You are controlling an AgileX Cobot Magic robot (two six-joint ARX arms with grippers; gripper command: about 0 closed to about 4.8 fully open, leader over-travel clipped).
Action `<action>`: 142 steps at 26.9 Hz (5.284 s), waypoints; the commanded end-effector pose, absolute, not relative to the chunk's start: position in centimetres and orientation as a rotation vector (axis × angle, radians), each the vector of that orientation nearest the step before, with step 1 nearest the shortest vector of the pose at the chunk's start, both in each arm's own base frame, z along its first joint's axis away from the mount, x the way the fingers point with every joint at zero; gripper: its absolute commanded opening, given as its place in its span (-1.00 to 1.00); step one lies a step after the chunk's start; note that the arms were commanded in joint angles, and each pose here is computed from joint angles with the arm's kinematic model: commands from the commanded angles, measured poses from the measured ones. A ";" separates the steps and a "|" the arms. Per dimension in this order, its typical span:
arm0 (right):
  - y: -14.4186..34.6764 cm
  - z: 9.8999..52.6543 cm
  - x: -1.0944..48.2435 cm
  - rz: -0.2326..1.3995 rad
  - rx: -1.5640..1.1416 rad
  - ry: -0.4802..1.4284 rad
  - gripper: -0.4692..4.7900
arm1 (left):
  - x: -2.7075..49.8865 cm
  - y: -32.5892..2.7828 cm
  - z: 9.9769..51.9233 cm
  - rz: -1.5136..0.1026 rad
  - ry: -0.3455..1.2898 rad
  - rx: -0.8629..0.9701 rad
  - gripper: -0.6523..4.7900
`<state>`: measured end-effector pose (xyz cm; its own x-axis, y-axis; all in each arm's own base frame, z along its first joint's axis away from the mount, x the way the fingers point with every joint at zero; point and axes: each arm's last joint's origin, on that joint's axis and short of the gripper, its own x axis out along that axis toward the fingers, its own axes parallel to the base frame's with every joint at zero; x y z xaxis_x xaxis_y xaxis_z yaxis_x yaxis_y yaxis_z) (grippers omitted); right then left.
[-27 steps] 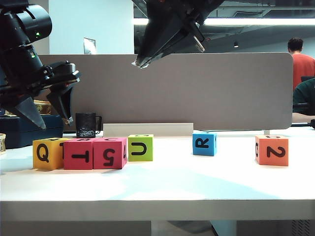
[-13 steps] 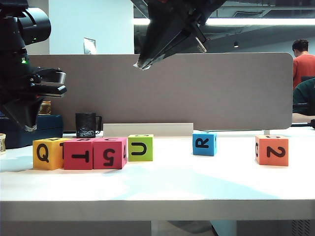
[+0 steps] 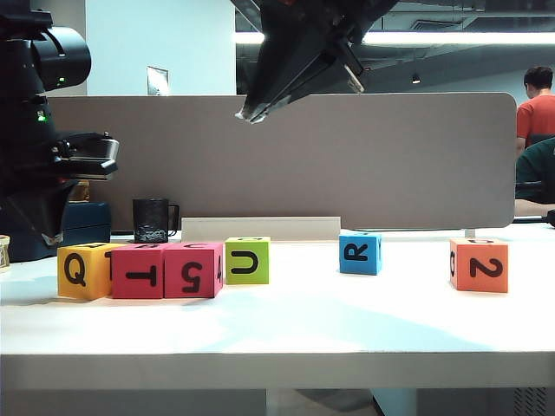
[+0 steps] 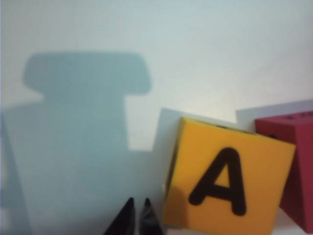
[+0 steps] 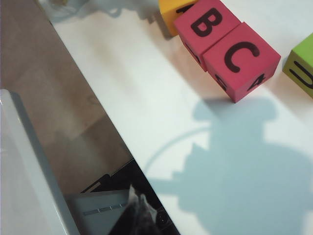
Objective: Select the appropriate blocks from the scattered letter blocks on the table and arrange them in a row to spell out "ABCD".
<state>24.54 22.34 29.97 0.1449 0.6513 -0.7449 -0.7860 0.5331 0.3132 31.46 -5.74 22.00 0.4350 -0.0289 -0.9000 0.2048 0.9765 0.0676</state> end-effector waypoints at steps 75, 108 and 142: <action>9.0 25.9 33.6 0.298 -0.170 1.118 -0.82 | 26.1 -6.7 30.1 -0.785 0.856 -0.161 -0.78; 7.0 21.2 35.8 0.191 -0.062 1.280 1.00 | 26.3 -6.8 30.4 -0.783 0.825 -0.166 -0.78; 19.8 20.9 33.6 0.674 -0.048 1.123 0.05 | 26.3 -6.8 30.4 -0.783 0.822 -0.165 -0.78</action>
